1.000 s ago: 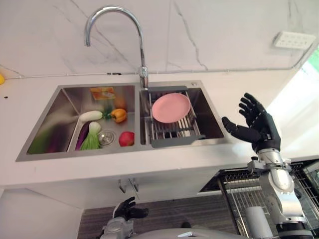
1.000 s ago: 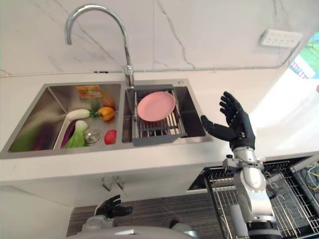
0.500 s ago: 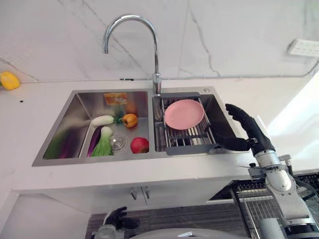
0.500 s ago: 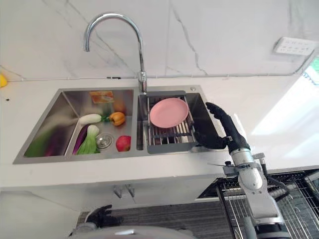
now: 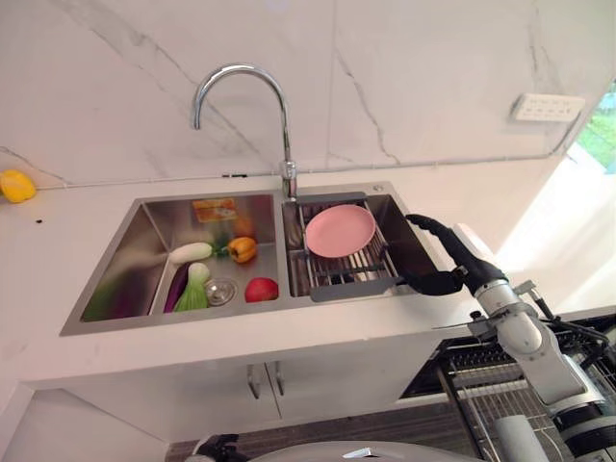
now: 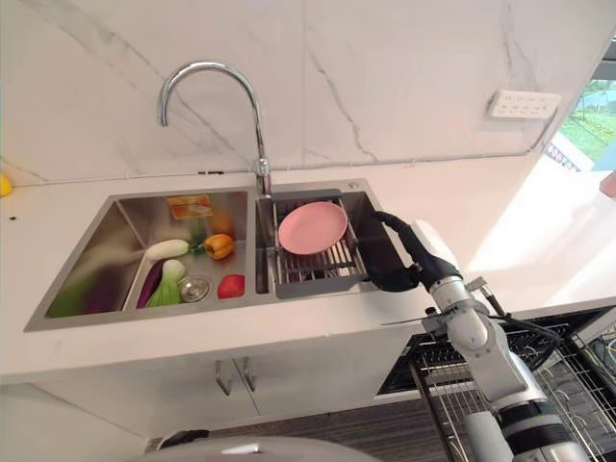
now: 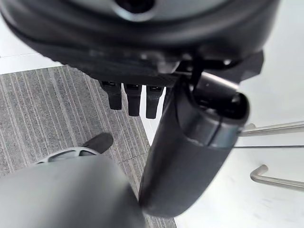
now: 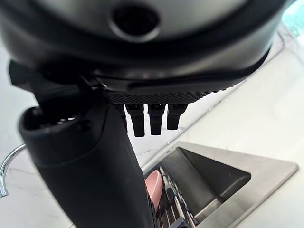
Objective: Place the dishes in the dishwasher.
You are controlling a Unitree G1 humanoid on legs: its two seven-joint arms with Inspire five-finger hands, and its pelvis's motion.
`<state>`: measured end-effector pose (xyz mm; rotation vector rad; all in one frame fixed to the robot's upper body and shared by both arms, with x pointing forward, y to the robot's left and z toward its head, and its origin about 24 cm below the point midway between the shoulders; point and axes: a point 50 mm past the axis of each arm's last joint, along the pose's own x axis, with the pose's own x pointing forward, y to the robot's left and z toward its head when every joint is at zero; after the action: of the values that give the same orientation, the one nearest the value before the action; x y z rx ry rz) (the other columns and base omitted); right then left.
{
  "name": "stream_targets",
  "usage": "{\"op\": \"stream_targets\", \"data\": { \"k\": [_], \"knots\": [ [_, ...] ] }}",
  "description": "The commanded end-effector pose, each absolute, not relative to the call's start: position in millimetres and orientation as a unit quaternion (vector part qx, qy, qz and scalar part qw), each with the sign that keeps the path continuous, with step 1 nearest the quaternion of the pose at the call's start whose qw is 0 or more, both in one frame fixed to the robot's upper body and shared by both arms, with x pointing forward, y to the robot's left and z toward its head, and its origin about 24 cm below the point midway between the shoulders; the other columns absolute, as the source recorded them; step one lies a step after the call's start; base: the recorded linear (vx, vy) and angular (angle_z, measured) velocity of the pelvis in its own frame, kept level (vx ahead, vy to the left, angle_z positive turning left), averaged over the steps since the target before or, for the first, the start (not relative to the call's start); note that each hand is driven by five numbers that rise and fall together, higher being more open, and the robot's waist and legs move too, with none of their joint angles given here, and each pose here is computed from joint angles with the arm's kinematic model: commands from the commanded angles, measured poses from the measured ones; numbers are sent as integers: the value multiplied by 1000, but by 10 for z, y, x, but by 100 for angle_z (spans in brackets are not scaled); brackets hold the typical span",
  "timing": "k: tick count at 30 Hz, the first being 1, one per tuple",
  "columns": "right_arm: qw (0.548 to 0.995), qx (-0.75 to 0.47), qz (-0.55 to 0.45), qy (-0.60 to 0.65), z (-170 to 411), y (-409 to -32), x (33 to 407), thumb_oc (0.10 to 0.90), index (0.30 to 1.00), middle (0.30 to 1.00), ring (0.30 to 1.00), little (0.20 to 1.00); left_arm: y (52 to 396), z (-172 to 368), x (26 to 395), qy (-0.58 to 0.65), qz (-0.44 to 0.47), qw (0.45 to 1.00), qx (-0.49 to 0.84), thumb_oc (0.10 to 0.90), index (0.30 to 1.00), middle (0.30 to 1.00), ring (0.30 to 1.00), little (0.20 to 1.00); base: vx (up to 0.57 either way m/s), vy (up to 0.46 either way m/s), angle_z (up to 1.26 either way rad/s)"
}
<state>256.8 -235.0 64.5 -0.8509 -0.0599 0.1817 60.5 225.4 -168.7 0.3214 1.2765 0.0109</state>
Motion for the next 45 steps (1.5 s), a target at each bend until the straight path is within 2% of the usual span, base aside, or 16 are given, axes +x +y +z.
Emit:
{"op": "stream_targets", "data": {
  "k": [1, 6, 16, 36, 43, 45],
  "knots": [
    [872, -452, 46, -183, 1458, -2274, 2978, 800, 900, 900, 900, 900, 2247, -1695, 646, 603, -27, 777, 180, 800, 900, 900, 900, 900, 0, 0, 0],
    [867, -478, 38, -135, 1289, -2321, 3163, 800, 900, 900, 900, 900, 2230, -1706, 592, 609, -31, 772, 179, 800, 900, 900, 900, 900, 9, 6, 10],
    [850, -515, -8, -107, 1314, -2419, 3408, 800, 900, 900, 900, 900, 2176, -1717, 584, 608, -51, 769, 189, 800, 900, 900, 900, 900, 4, 8, 7],
    [835, -538, -18, -110, 1249, -2215, 3570, 800, 900, 900, 900, 900, 2064, -1703, 765, 570, -103, 773, 259, 800, 900, 900, 900, 900, 10, 3, 5],
    [815, -564, -22, -131, 1278, -2143, 3582, 800, 900, 900, 900, 900, 2064, -1701, 765, 565, -107, 772, 271, 800, 900, 900, 900, 900, 9, -4, 3],
    [771, -619, 6, -151, 1277, -2078, 3560, 800, 900, 900, 900, 900, 2117, -1696, 734, 566, -99, 771, 276, 800, 900, 900, 900, 900, 0, 0, 0]
  ]
}}
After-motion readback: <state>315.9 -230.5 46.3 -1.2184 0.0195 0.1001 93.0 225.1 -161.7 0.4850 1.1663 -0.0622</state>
